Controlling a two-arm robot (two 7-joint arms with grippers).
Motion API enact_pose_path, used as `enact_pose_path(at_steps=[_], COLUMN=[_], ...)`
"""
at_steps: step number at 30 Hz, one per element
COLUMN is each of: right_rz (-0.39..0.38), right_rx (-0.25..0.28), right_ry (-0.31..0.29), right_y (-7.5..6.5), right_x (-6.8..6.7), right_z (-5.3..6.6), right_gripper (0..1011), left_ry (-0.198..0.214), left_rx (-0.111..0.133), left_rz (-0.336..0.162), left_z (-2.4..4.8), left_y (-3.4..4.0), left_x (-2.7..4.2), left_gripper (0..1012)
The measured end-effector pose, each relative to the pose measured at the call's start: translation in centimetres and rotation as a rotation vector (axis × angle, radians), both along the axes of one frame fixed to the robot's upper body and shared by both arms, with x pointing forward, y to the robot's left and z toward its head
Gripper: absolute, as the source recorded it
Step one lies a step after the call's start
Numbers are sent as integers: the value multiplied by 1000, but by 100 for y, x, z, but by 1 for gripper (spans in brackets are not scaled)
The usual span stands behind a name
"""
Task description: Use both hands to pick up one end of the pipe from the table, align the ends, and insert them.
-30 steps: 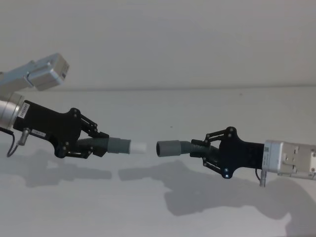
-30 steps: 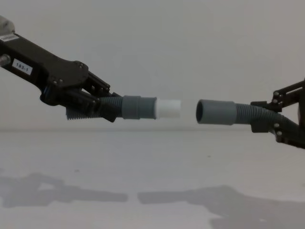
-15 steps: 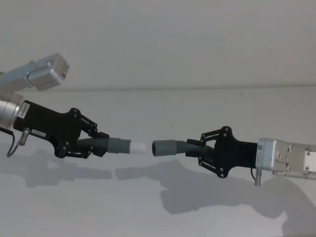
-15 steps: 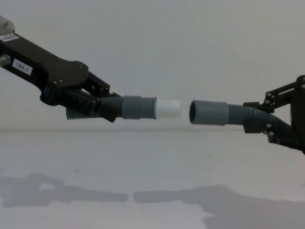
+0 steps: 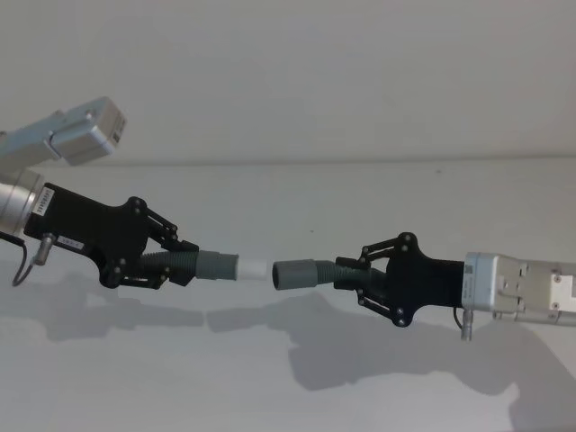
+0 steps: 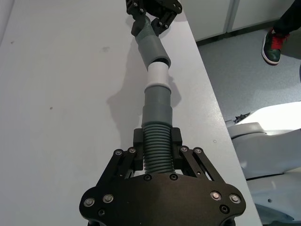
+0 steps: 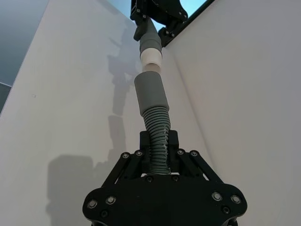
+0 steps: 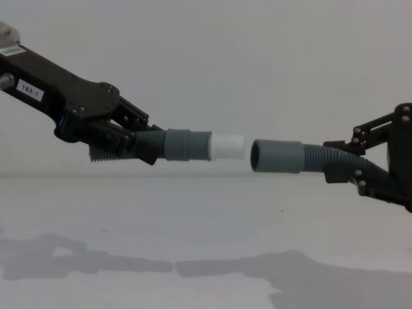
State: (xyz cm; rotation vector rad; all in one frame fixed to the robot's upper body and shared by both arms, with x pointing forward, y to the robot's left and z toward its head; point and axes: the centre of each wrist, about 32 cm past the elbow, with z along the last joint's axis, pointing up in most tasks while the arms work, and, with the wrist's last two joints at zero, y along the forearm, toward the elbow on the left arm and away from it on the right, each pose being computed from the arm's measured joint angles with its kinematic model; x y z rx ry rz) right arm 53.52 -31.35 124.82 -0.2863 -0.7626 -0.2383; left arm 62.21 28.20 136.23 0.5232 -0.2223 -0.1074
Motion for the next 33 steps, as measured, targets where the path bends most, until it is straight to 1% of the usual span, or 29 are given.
enact_pose_path(at_steps=[15, 33], right_rz=[15, 10], right_rx=[1, 10], right_ry=[-3, -6], right_y=[46, 45], right_x=[62, 96], right_z=[11, 2], right_gripper=[192, 192], left_ry=[0, 0], left_rx=[0, 0], left_rz=[0, 0], left_z=[0, 0], left_y=[0, 0], left_x=[0, 0], left_gripper=[300, 300])
